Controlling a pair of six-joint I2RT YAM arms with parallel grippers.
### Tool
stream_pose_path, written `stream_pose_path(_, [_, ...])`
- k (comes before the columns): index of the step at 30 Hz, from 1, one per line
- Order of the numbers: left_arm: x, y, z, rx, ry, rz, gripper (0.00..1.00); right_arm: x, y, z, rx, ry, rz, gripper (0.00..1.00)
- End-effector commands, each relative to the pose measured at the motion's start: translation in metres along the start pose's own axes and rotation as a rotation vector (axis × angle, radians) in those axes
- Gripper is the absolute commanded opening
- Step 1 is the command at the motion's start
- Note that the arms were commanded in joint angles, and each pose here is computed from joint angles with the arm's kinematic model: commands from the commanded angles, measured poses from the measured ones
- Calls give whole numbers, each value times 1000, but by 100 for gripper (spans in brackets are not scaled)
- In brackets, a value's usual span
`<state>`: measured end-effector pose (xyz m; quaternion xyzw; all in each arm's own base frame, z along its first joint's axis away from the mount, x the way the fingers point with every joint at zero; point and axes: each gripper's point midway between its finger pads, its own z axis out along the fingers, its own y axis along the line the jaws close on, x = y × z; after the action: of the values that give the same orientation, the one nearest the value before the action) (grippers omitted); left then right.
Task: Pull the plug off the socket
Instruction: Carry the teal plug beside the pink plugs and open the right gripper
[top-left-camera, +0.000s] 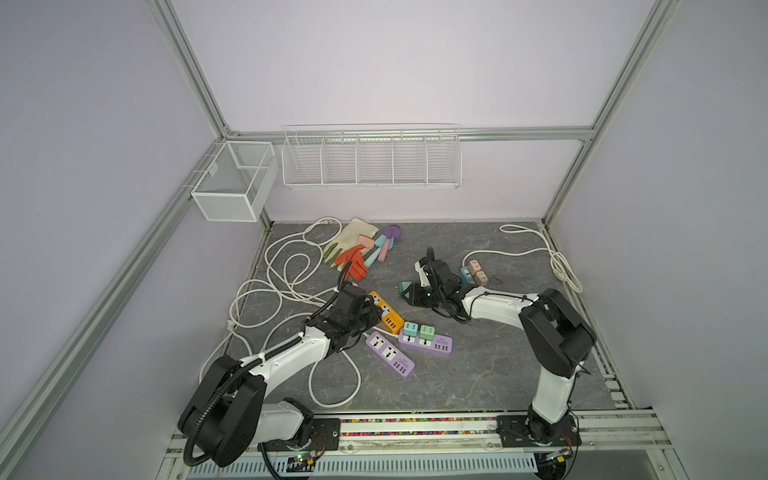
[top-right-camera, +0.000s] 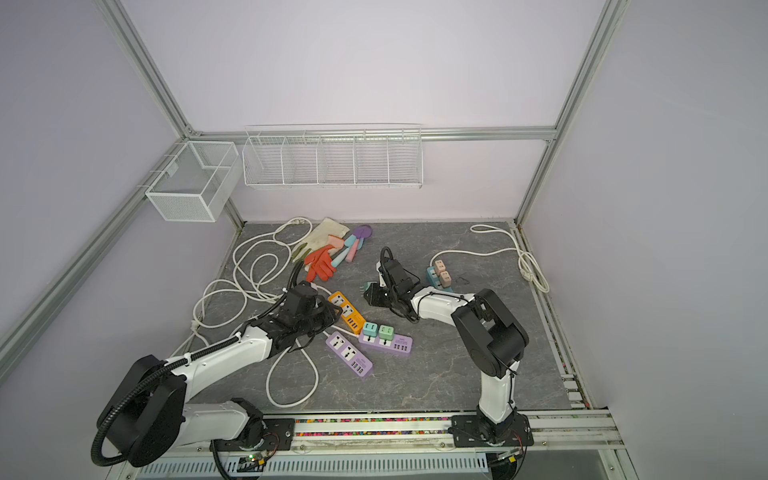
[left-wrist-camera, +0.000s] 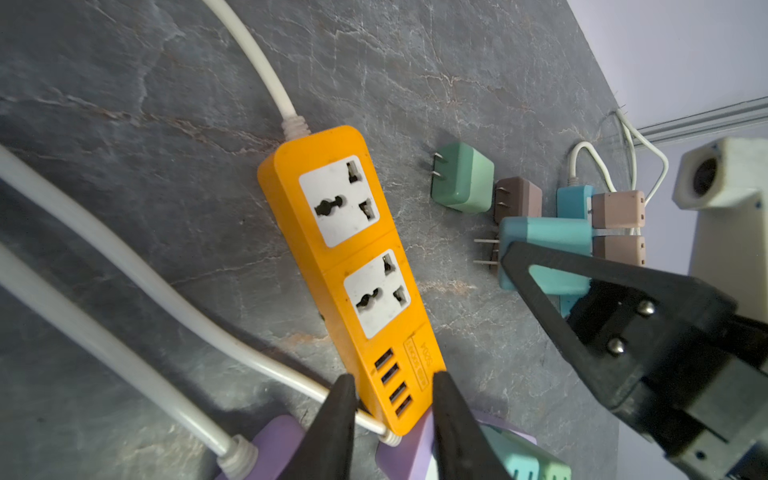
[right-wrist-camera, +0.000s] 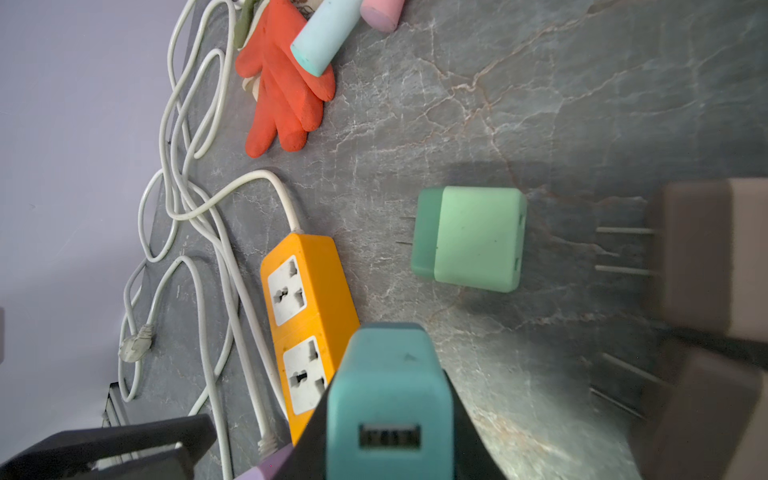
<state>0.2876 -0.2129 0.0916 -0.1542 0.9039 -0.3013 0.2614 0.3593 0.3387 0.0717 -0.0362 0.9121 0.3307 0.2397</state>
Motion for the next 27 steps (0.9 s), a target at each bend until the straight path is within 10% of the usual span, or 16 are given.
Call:
stream_pose_path(1, [1,2,2,-16,-14,-9,34,-1,-3,7,1,-8,22,7])
stream_pose_path(27, [4,0,3,-24,-4,0,34,10,-18,16,85,25,4,32])
